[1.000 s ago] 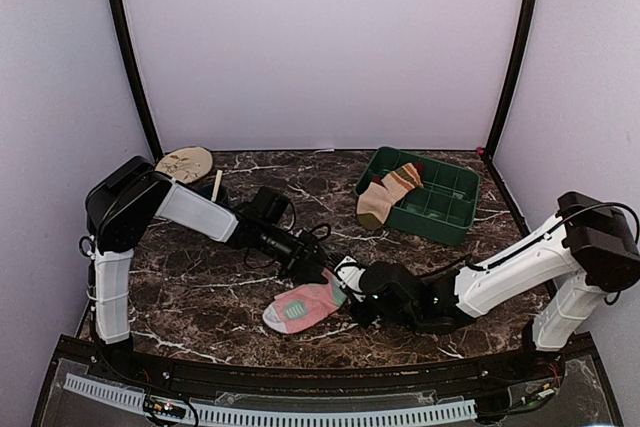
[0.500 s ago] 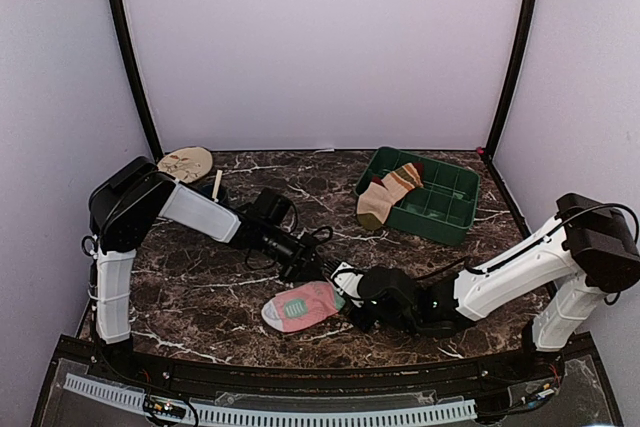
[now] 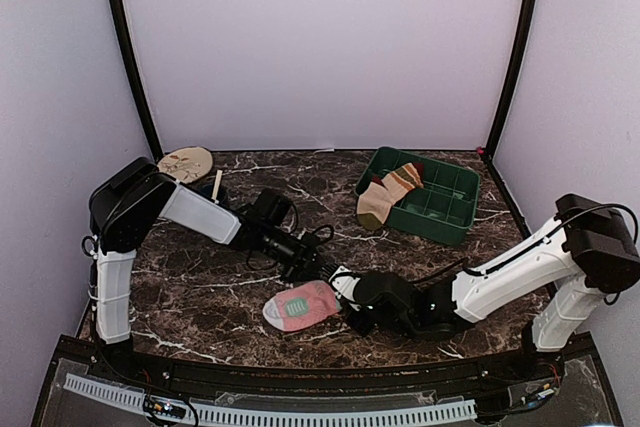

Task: Roll the socks
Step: Pass from the right arm to the left

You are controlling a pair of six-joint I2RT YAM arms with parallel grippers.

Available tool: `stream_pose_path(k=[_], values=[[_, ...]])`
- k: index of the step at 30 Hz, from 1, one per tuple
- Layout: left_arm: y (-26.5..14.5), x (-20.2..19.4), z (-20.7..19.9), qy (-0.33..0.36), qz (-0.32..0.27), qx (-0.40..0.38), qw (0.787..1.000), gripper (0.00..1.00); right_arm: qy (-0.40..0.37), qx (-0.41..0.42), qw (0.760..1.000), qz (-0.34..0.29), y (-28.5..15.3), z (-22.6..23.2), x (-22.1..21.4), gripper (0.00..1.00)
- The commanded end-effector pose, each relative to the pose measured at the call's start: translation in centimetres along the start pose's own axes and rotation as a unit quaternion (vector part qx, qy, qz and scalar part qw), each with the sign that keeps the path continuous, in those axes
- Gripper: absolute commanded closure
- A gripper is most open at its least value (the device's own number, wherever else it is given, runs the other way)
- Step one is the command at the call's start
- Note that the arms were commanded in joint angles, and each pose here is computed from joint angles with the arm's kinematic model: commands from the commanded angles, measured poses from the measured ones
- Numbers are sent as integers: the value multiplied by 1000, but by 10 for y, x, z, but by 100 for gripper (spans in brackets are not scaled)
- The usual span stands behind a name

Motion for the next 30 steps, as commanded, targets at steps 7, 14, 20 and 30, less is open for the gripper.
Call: stream_pose_path(k=[7, 14, 20, 30], values=[[1, 18, 2, 85, -65, -24, 994, 100, 49, 2, 999, 11, -12, 5, 4, 68], [0, 28, 5, 120, -95, -25, 988, 100, 143, 13, 990, -7, -35, -5, 14, 60], [0, 30, 6, 146, -114, -35, 982, 100, 221, 0, 975, -32, -53, -25, 22, 53], [-5, 35, -8, 209, -162, -31, 964, 100, 397, 22, 918, 1, -33, -76, 32, 49]])
Point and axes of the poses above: each gripper's point midway between its finger pads, its own y axis out along the fingers, its own z axis along the line the jaws close on, x = y × z, the point moved 3 cm from there along -y, back along the fingers, and after that the axes turned 10 degrees about -y, right-handed, at the moved point
